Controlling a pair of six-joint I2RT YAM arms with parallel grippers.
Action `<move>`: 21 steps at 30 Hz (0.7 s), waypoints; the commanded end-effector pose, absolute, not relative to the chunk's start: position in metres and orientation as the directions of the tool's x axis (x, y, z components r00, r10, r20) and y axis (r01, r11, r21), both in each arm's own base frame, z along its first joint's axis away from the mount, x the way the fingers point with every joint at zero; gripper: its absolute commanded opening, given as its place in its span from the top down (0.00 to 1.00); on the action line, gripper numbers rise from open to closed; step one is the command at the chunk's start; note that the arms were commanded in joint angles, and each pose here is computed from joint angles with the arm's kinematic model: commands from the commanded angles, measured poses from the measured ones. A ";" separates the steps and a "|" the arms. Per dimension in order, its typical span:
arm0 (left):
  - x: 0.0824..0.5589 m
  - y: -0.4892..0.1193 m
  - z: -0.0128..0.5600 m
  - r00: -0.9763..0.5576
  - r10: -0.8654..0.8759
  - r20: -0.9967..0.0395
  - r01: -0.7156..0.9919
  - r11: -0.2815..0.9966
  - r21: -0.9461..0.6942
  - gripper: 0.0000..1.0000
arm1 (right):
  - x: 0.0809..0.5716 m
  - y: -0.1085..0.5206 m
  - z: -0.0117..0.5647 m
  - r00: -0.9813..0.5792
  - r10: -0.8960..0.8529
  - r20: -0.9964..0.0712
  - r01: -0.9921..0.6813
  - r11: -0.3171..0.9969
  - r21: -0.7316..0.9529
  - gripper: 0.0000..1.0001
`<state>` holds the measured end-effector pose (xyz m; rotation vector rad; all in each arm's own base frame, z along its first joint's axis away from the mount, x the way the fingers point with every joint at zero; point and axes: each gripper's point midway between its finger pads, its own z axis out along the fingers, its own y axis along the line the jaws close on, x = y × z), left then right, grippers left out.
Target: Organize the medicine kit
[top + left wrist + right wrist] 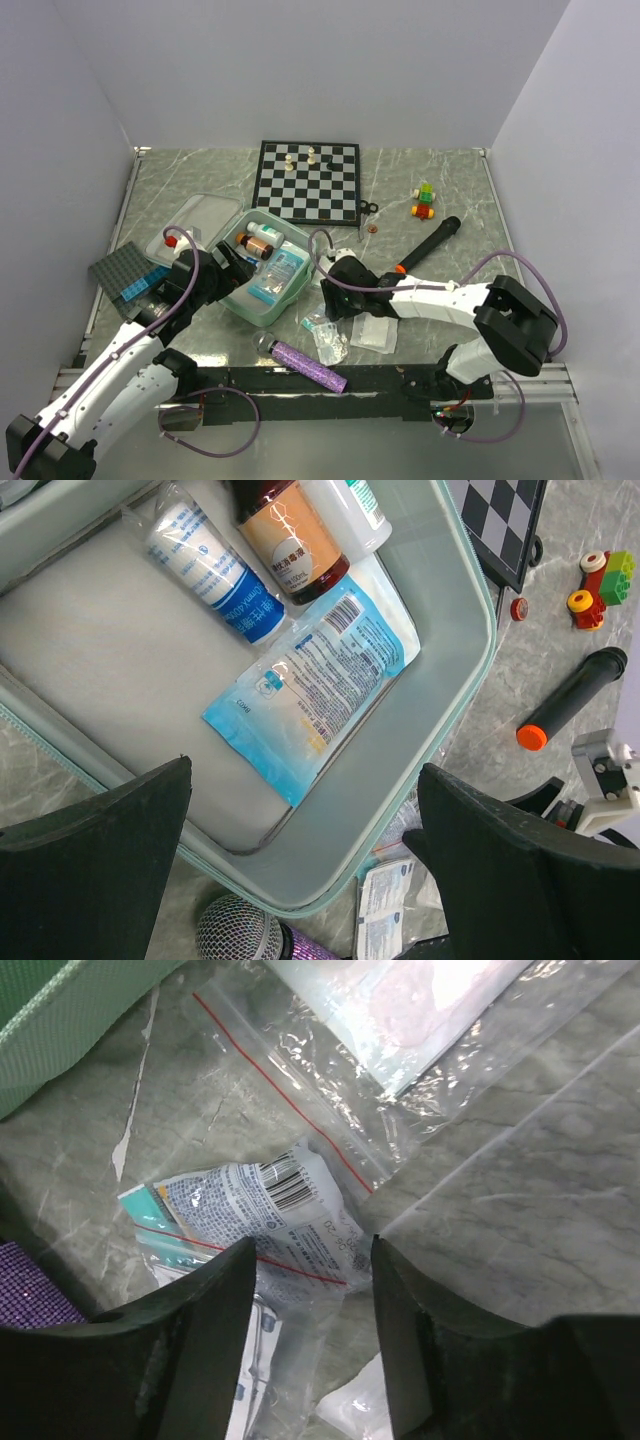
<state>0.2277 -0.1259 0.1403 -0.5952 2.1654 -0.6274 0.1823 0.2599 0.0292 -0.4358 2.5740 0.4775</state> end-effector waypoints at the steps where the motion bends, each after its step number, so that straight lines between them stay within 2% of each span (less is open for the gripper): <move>1: 0.235 -0.126 0.152 -0.545 -0.598 -0.588 -0.171 0.765 -0.621 0.01 | 0.189 0.275 0.039 -0.832 -0.195 -0.519 -0.394 0.867 0.304 0.49; 4: 0.236 -0.126 0.153 -0.542 -0.599 -0.590 -0.173 0.766 -0.619 0.01 | 0.194 0.268 0.040 -0.834 -0.172 -0.525 -0.371 0.879 0.301 0.65; 7: 0.236 -0.125 0.153 -0.543 -0.595 -0.593 -0.172 0.770 -0.615 0.01 | 0.204 0.256 0.050 -0.821 -0.129 -0.557 -0.341 0.893 0.295 0.76; 12: 0.236 -0.125 0.156 -0.537 -0.598 -0.596 -0.170 0.768 -0.618 0.01 | 0.219 0.231 0.070 -0.785 -0.095 -0.612 -0.311 0.915 0.256 0.84; 14: 0.237 -0.125 0.157 -0.535 -0.598 -0.597 -0.168 0.768 -0.619 0.01 | 0.221 0.224 0.076 -0.772 -0.097 -0.628 -0.308 0.922 0.235 0.81; 18: 0.237 -0.126 0.159 -0.535 -0.601 -0.594 -0.166 0.764 -0.623 0.01 | 0.216 0.206 0.081 -0.785 -0.099 -0.611 -0.266 0.945 0.188 0.54; 21: 0.236 -0.124 0.158 -0.535 -0.601 -0.594 -0.174 0.766 -0.619 0.01 | 0.203 0.183 0.075 -0.815 -0.081 -0.574 -0.197 0.970 0.143 0.47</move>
